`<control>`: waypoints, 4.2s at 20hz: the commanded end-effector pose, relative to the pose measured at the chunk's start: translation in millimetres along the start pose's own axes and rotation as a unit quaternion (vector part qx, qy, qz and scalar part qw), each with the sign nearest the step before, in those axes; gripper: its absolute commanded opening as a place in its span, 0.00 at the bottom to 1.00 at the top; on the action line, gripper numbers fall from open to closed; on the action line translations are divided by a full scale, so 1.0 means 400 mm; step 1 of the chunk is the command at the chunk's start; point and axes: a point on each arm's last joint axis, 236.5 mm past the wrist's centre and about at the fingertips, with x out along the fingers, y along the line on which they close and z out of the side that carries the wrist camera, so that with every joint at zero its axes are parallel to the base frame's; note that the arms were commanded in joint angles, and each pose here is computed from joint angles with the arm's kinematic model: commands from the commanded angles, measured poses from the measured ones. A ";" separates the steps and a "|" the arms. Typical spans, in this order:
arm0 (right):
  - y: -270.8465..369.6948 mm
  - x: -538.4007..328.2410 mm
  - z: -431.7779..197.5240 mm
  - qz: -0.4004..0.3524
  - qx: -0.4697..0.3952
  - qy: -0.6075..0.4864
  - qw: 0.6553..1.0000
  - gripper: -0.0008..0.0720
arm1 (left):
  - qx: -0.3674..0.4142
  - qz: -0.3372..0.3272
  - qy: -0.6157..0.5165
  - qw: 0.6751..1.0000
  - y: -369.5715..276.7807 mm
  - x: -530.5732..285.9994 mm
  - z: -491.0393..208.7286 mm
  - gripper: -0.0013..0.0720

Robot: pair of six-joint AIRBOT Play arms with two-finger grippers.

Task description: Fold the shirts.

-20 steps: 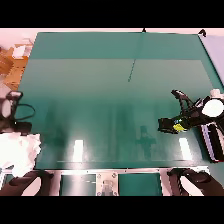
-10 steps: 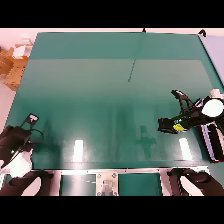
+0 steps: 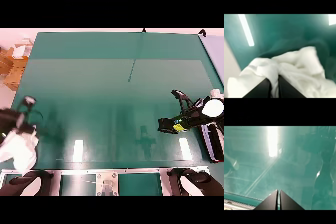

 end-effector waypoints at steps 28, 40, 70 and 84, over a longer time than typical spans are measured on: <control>0.014 0.004 0.048 0.014 0.004 -0.041 0.999 0.09 | -0.005 -0.359 -0.108 0.927 -0.353 -0.419 0.331 0.99; 0.217 0.275 0.038 0.202 0.106 -0.051 0.972 0.65 | -0.144 -0.437 -0.149 0.875 -0.557 -0.175 0.428 0.99; 0.293 -1.342 0.061 -0.059 -0.207 -0.710 0.670 0.03 | -0.099 -0.158 -0.820 0.541 0.284 -1.720 0.072 0.05; 0.020 -0.471 0.712 0.083 -0.053 -0.380 0.920 0.04 | -0.145 -0.459 -0.196 0.854 -0.232 -0.468 0.519 0.05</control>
